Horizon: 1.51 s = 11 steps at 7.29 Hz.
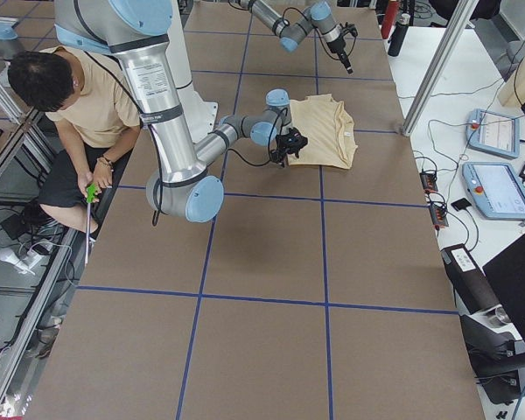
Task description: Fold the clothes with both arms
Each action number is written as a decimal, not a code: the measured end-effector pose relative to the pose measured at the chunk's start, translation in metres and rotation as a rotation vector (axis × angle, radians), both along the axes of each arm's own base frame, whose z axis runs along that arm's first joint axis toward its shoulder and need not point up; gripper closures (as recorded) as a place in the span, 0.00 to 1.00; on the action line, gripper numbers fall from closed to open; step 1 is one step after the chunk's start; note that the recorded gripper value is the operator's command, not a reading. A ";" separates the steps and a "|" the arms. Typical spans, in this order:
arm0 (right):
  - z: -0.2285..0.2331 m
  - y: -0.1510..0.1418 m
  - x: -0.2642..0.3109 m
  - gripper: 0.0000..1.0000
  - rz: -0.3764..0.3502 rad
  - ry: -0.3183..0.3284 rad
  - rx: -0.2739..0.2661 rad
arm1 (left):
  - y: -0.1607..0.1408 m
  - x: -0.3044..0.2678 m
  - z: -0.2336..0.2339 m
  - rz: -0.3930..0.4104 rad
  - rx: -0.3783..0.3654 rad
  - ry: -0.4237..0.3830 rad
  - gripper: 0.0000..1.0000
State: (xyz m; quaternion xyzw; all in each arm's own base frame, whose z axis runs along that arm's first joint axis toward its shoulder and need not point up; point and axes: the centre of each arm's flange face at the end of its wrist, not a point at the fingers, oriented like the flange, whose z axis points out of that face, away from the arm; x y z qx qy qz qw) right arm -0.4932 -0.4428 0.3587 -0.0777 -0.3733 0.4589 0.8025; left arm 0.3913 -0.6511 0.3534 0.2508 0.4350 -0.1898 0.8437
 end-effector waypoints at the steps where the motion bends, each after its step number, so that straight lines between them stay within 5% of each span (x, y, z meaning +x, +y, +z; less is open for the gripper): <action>1: -0.002 0.000 0.000 1.00 0.004 -0.003 -0.002 | 0.000 -0.001 0.002 -0.001 -0.001 -0.003 0.49; 7: -0.019 -0.003 0.026 1.00 0.032 -0.042 0.010 | 0.003 0.000 0.013 0.001 -0.010 -0.008 0.49; 9: -0.011 0.061 0.052 1.00 -0.015 -0.068 -0.009 | 0.015 -0.004 -0.022 0.025 0.036 0.056 0.47; 11: -0.005 0.173 0.058 1.00 -0.163 -0.085 -0.053 | 0.060 -0.003 -0.067 0.127 -0.019 0.237 0.43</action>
